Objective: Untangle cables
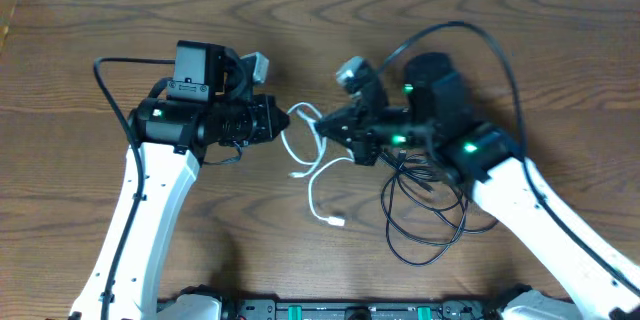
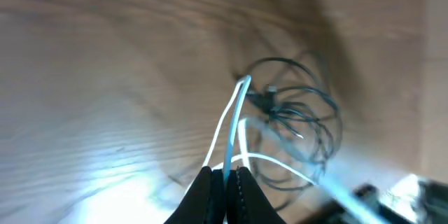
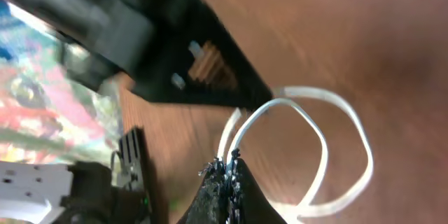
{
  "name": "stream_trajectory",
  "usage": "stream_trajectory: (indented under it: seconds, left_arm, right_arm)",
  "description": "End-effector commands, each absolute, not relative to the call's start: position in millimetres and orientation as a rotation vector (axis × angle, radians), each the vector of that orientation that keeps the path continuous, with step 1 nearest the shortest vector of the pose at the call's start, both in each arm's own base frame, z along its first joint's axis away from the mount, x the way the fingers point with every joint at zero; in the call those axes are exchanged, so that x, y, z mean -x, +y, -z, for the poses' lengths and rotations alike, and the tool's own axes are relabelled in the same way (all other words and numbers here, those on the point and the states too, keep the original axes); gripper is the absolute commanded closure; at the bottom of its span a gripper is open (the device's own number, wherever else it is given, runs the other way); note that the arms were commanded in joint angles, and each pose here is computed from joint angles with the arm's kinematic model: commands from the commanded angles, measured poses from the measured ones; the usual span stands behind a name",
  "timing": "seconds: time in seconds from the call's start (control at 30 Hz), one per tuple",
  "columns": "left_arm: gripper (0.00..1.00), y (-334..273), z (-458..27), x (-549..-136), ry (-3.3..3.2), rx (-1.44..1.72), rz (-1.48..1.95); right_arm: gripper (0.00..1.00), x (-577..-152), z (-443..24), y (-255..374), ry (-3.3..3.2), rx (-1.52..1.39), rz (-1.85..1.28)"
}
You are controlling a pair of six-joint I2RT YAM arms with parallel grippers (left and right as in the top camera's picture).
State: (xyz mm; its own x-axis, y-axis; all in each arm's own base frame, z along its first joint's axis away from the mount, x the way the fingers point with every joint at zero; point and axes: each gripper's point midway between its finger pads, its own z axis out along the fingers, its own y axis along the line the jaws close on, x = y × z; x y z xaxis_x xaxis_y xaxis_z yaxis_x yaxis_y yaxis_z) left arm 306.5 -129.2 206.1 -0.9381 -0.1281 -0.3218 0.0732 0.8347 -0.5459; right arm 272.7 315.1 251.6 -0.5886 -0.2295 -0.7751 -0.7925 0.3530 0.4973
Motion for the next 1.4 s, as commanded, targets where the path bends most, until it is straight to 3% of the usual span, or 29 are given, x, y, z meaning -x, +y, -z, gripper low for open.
stream_trajectory:
  seconds: [0.0, 0.1, 0.17, 0.2, 0.4, 0.77, 1.07, 1.2, 1.37]
  left_arm:
    - [0.83, -109, -196, -312, 2.689, 0.148, 0.685]
    - [0.57, -103, -194, -314, 2.689, 0.161, 0.632]
    - [0.15, -98, -192, -316, 2.691, 0.173, 0.585]
    - [0.11, -96, -191, -316, 2.690, 0.177, 0.569]
    - [0.10, -83, -189, -321, 2.683, 0.225, 0.471]
    - [0.09, 7, -185, -329, 2.561, 0.811, 0.293]
    - [0.09, 39, -182, -317, 2.542, 0.988, 0.334]
    - [0.09, 39, -182, -317, 2.541, 0.988, 0.333]
    - [0.08, 39, -182, -317, 2.540, 0.987, 0.333]
  right_arm:
    - [0.99, -277, -235, 321, 2.062, 0.890, -1.214]
    - [0.99, -280, -223, 323, 2.099, 0.884, -1.216]
    - [0.99, -279, -217, 324, 2.118, 0.888, -1.219]
    - [0.99, -278, -214, 325, 2.128, 0.890, -1.220]
    - [0.99, -282, -185, 331, 2.213, 0.883, -1.104]
    - [0.99, -257, -126, 353, 2.336, 1.022, -0.908]
    - [0.94, -251, -71, 332, 2.521, 1.053, -0.680]
    - [0.72, -252, -60, 329, 2.575, 1.009, -0.660]
    - [0.24, -257, -50, 322, 2.660, 0.871, -0.599]
